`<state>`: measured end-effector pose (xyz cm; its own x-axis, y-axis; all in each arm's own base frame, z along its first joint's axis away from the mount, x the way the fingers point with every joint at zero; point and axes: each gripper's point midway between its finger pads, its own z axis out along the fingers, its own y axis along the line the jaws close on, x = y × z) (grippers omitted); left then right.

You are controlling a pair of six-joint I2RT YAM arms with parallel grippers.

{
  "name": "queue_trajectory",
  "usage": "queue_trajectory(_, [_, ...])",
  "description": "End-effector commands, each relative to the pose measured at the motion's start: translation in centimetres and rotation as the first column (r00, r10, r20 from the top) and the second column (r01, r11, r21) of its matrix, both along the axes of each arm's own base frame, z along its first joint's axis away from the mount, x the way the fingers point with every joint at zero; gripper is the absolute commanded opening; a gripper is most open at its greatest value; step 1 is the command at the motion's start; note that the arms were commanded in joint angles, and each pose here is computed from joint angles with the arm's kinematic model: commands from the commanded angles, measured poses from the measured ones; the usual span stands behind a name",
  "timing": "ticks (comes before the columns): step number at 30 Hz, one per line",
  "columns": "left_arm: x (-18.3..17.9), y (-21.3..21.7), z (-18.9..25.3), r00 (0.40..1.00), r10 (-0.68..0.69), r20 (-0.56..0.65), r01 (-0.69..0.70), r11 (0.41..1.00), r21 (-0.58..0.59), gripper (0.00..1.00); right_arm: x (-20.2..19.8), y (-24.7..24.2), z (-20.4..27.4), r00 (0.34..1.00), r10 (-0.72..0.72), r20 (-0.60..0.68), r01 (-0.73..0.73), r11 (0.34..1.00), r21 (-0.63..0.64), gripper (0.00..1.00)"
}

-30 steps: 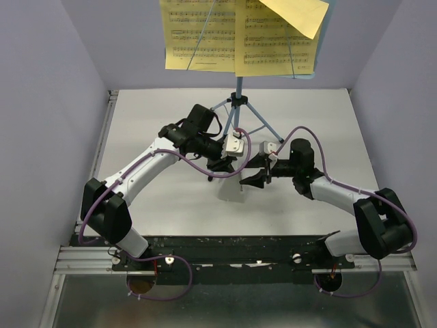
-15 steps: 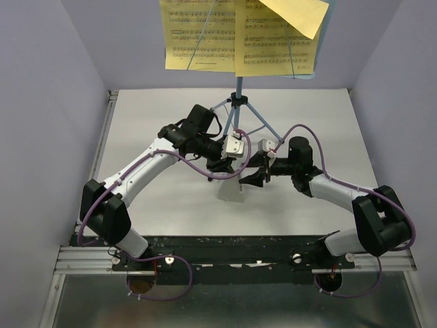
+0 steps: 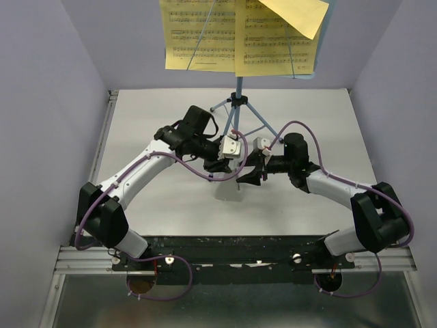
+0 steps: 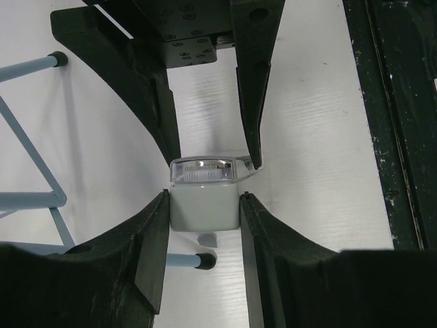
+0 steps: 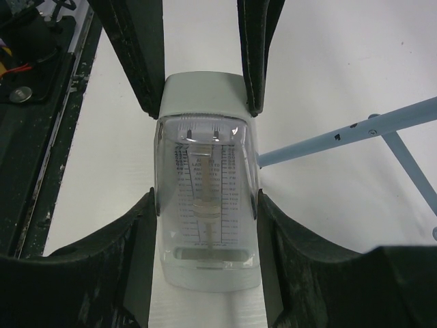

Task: Pack up the instrument practice props

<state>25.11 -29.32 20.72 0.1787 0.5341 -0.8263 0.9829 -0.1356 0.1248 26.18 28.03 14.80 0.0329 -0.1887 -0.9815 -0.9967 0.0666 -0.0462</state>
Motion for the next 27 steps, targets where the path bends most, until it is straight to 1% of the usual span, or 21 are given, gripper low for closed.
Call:
queue_trajectory(1, [-1.4,4.0,-4.2,0.994,0.063,-0.086,-0.046,0.981,0.187,0.53,-1.2,-2.1,-7.1,0.981,-0.088,-0.174,0.054,0.980,-0.194,0.00])
queue_trajectory(2, [-1.4,4.0,-4.0,0.995,0.060,-0.079,-0.045,0.982,0.183,0.57,-1.1,-2.1,-7.0,0.981,-0.091,-0.172,0.057,0.979,-0.195,0.00])
queue_trajectory(3, [-1.4,4.1,-3.9,0.996,0.061,-0.070,-0.048,0.983,0.178,0.71,-1.1,-2.1,-7.1,0.980,-0.090,-0.176,0.055,0.979,-0.195,0.00])
queue_trajectory(4, [-1.4,4.3,-3.6,0.997,0.068,-0.048,-0.059,0.985,0.164,0.99,-1.0,-2.1,-7.0,0.980,-0.091,-0.174,0.056,0.979,-0.196,0.00])
queue_trajectory(7, [-1.4,4.4,-3.3,0.995,0.084,-0.044,-0.077,0.986,0.148,0.99,-0.9,-2.0,-7.0,0.980,-0.091,-0.175,0.056,0.979,-0.197,0.00])
queue_trajectory(10, [-1.5,4.5,-3.2,0.993,0.097,-0.064,-0.087,0.986,0.143,0.97,-0.8,-2.0,-6.9,0.980,-0.095,-0.176,0.059,0.978,-0.198,0.00])
queue_trajectory(16, [-1.7,3.9,-3.2,0.990,0.090,-0.109,-0.077,0.989,0.124,0.85,-0.7,-2.0,-7.1,0.978,-0.097,-0.182,0.060,0.978,-0.201,0.00])
queue_trajectory(21, [-2.3,2.5,-2.4,0.988,0.027,-0.153,-0.016,0.998,0.068,0.81,-0.4,-1.9,-7.1,0.978,-0.103,-0.184,0.064,0.976,-0.207,0.00])
queue_trajectory(27, [-1.9,1.8,-2.1,0.993,-0.052,-0.103,0.058,0.997,0.055,0.80,0.1,-1.8,-7.1,0.970,-0.135,-0.204,0.090,0.972,-0.216,0.00])
